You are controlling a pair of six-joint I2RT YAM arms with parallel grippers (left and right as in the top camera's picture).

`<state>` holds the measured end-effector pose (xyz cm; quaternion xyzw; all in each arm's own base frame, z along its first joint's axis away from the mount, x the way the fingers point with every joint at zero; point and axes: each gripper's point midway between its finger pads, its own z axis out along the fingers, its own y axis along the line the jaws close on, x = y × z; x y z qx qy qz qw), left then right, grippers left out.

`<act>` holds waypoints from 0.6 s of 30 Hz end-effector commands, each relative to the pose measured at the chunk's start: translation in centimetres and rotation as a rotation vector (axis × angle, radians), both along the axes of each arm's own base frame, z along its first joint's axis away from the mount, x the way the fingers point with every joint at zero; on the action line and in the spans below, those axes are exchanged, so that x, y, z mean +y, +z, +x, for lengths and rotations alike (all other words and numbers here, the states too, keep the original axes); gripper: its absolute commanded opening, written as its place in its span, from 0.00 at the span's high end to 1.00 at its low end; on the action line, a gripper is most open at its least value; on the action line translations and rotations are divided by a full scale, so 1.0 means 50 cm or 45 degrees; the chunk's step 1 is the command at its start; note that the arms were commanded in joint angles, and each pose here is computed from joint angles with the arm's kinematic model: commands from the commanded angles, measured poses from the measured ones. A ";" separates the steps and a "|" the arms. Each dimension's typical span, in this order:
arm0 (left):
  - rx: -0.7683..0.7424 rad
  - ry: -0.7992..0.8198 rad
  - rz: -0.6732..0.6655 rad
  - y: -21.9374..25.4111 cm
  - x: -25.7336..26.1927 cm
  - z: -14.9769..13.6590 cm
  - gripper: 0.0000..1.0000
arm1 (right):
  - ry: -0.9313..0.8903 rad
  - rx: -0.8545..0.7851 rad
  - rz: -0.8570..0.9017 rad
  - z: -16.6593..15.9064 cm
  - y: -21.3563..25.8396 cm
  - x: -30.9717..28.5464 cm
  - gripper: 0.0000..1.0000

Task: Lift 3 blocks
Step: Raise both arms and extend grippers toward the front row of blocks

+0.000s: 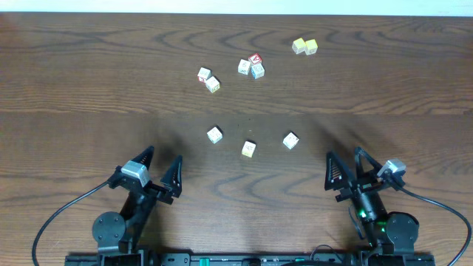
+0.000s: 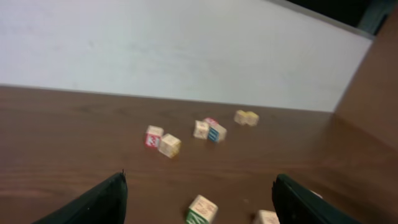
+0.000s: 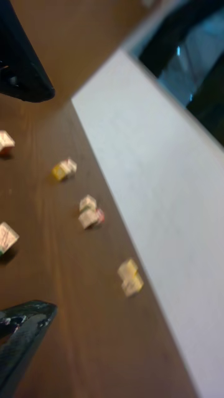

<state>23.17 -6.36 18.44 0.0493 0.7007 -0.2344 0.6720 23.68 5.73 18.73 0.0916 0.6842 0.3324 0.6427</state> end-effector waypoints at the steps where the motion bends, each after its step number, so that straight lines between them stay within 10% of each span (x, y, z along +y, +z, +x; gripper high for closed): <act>1: -0.035 -0.090 -0.021 0.083 -0.022 -0.027 0.25 | 0.102 -0.063 -0.023 -0.016 0.034 0.027 0.01; 18: 0.905 -0.188 0.157 0.160 -0.019 0.029 0.25 | 0.310 0.331 -0.387 -0.010 0.155 0.062 0.01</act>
